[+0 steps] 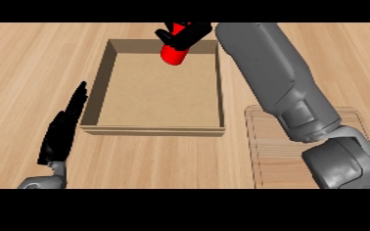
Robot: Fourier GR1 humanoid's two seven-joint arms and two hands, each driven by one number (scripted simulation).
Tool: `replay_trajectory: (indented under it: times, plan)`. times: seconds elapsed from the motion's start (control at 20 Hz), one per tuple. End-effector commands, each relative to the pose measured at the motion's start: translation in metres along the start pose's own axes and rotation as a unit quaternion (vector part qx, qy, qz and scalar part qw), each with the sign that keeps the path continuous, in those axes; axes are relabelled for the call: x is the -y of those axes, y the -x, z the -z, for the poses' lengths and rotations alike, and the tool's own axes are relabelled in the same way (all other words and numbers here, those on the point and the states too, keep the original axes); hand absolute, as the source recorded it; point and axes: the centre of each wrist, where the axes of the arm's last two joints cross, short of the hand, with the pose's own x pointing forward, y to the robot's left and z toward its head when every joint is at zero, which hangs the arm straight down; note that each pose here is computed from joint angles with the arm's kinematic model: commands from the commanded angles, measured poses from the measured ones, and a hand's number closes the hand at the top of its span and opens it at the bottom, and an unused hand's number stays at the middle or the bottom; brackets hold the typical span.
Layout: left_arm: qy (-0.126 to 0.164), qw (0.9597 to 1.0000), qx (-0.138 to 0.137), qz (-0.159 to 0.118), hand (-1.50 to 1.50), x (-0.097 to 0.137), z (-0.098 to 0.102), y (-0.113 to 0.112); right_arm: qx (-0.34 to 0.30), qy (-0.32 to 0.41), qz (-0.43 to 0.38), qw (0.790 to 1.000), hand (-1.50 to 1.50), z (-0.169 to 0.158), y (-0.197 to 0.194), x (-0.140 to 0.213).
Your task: Pick the can from the cutting board and place it in the cardboard box
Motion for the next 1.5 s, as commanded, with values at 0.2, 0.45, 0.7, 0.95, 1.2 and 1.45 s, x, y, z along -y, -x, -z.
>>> replay_trajectory:
  times: [0.2,0.45,0.7,0.95,1.2,1.45]
  plan:
    - [0.008,0.9998,0.014,0.008,0.0,-0.019,0.005,-0.014,-0.037,-0.057,-0.016,0.998,1.5,0.033,-0.009,-0.04]
    - [0.024,0.9996,0.017,0.003,0.0,0.006,0.018,-0.016,-0.088,-0.056,-0.035,0.994,1.5,0.02,0.011,-0.069]
    - [0.029,0.9994,0.019,0.002,0.0,0.011,0.007,-0.017,-0.114,-0.062,0.0,0.991,-1.5,0.014,0.018,-0.081]
    - [0.039,0.9987,0.033,0.003,0.0,0.019,0.017,-0.026,-0.109,-0.029,0.059,0.992,-1.5,0.009,0.02,-0.091]
    - [0.031,0.9993,0.02,0.003,0.0,0.017,0.013,-0.019,-0.107,0.102,0.165,0.975,-1.5,-0.007,0.033,-0.095]
    - [0.034,0.9992,0.023,0.002,0.0,0.008,0.011,-0.02,-0.1,0.164,0.259,0.947,-1.5,-0.002,0.032,-0.075]
